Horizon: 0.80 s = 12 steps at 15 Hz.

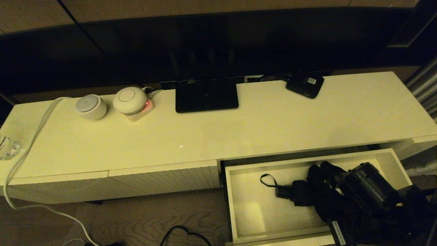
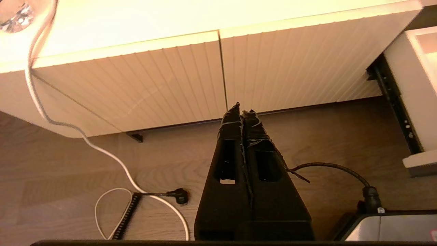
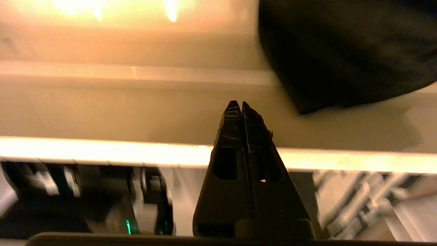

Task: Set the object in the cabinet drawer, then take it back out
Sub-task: Open the drawer, then take the umbrella out of the drawer and put it on the table

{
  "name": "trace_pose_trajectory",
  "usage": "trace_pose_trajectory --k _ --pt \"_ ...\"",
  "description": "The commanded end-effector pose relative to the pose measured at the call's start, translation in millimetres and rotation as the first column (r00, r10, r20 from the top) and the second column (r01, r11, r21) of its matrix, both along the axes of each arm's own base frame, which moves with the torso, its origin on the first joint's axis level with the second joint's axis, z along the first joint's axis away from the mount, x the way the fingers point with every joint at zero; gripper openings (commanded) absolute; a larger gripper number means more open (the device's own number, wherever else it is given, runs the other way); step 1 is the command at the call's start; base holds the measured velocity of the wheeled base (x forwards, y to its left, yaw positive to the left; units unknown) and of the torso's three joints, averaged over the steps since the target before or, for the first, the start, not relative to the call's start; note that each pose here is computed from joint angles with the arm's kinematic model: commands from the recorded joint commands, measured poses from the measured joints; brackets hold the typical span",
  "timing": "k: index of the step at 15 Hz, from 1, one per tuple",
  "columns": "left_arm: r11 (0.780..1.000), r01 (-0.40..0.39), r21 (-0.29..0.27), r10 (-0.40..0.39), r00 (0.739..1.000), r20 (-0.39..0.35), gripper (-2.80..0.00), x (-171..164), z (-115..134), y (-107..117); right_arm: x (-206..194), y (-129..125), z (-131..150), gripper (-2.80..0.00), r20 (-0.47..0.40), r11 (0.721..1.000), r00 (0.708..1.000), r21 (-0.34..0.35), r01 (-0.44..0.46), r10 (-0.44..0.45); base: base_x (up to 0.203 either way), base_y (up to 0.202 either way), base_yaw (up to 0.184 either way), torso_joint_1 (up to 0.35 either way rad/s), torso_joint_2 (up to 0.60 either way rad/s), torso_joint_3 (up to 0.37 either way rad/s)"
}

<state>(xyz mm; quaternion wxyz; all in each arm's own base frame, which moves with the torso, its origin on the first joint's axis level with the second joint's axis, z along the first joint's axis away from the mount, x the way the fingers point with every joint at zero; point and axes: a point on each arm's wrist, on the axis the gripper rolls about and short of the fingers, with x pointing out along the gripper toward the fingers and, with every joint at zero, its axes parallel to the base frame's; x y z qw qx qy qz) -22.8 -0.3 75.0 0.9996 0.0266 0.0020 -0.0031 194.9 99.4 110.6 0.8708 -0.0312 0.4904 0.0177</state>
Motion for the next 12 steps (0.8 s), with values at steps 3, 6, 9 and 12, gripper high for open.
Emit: trace_pose_trajectory --k 3,6,9,12 --pt "1.0 0.0 0.0 0.0 1.0 -0.003 -2.8 0.2 -0.9 0.0 -9.7 -14.9 34.3 -2.8 0.195 0.998 0.978 -0.006 -0.068 0.068 0.0 0.0 0.0 0.0 0.0 0.0" --pt "1.0 0.0 0.0 0.0 1.0 -0.003 -2.8 0.2 -0.9 0.0 -32.2 -30.3 40.7 -2.8 0.214 0.96 0.942 -0.165 -0.227 0.259 0.0 0.0 0.0 0.0 0.0 0.0" --pt "1.0 0.0 0.0 0.0 1.0 -0.003 -2.8 0.2 -0.9 0.0 -43.2 -37.9 43.2 -2.8 0.154 0.819 0.848 -0.39 -0.421 0.508 0.0 0.0 0.0 0.0 0.0 0.0" --pt "1.0 0.0 0.0 0.0 1.0 -0.003 -2.8 0.2 -0.9 0.0 -37.3 -53.8 44.2 -2.8 -0.014 0.583 0.736 -0.6 -0.548 0.677 0.0 0.0 0.0 0.0 0.0 0.0"
